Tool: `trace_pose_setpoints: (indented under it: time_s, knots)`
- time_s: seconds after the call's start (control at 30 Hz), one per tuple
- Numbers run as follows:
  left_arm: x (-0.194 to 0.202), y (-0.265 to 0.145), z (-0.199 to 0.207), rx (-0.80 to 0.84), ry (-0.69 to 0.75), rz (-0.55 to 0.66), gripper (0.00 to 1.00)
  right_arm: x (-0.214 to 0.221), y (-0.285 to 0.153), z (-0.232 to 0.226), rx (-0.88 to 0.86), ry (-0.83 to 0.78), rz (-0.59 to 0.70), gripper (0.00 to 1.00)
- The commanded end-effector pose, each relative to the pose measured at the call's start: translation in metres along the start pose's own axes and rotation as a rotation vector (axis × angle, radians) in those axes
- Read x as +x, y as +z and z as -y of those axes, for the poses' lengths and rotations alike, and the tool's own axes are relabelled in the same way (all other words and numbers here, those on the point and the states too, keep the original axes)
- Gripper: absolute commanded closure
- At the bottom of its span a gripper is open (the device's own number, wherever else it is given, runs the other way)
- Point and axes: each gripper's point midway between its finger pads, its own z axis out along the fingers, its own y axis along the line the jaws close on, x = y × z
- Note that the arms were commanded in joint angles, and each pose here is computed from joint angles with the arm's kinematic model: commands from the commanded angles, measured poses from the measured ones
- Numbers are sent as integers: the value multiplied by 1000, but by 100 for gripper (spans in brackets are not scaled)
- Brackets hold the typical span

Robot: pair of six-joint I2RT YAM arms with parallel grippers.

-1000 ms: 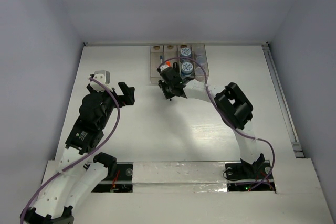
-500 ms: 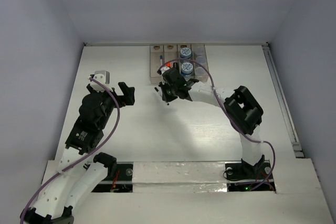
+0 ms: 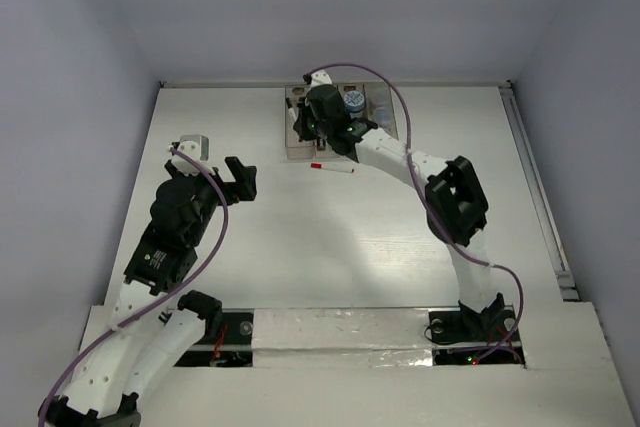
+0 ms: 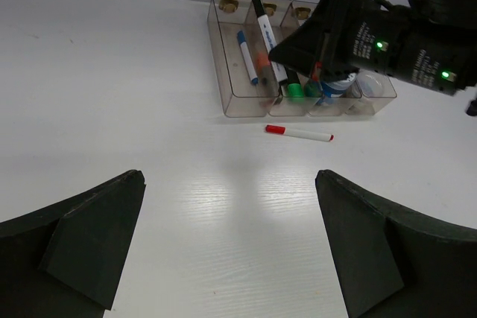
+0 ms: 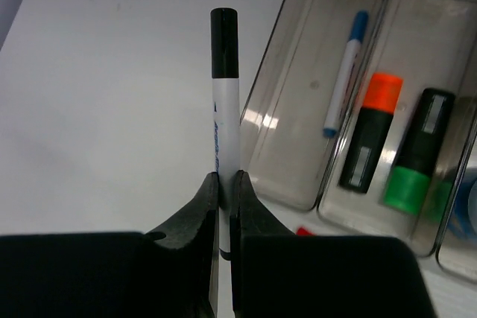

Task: Sort the stationery into containers
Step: Place the pen in the storage box, then pick up the pen from the center of the board.

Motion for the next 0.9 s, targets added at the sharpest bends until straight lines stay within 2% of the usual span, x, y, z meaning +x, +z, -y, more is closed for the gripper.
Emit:
trace_pose_setpoints:
  time_s: [0.0,0.03,0.07,0.13,0.27,0.4,0.5,0.53,0.63,0.73,0.77,0.87]
  knots:
    - [-12,0,5,25,1,48,1,-29,27,16,59,94,92,100]
    - [-12,0,5,25,1,48,1,-30,31,16,65,92,89,98]
    - [-12,1,4,24,1,49,1,-44,32,18,61,85,102,83]
    - [-12,0,4,23,0,50,1,-32,41,19,62,66,56,62]
    - [-12,1,4,21,1,48,1,-40,33,19,60,34,84,39]
    - [-12,1,4,23,0,50,1,-44,5,15,-8,-93,115,40]
    - [-12,1,4,23,0,50,1,-21,-17,27,-49,-258,67,45]
    - [-12,1,5,26,0,50,1,2,-25,42,-49,-306,16,46]
    - [-13,0,5,30,0,51,1,30,-36,73,-83,-328,-69,48]
    - [-13,0,5,30,0,53,1,63,-52,96,-98,-328,-130,42]
    - [-12,0,5,30,0,52,1,62,-53,98,-111,-333,-114,39]
    - [-11,1,7,36,1,45,1,84,-56,106,-125,-350,-162,36]
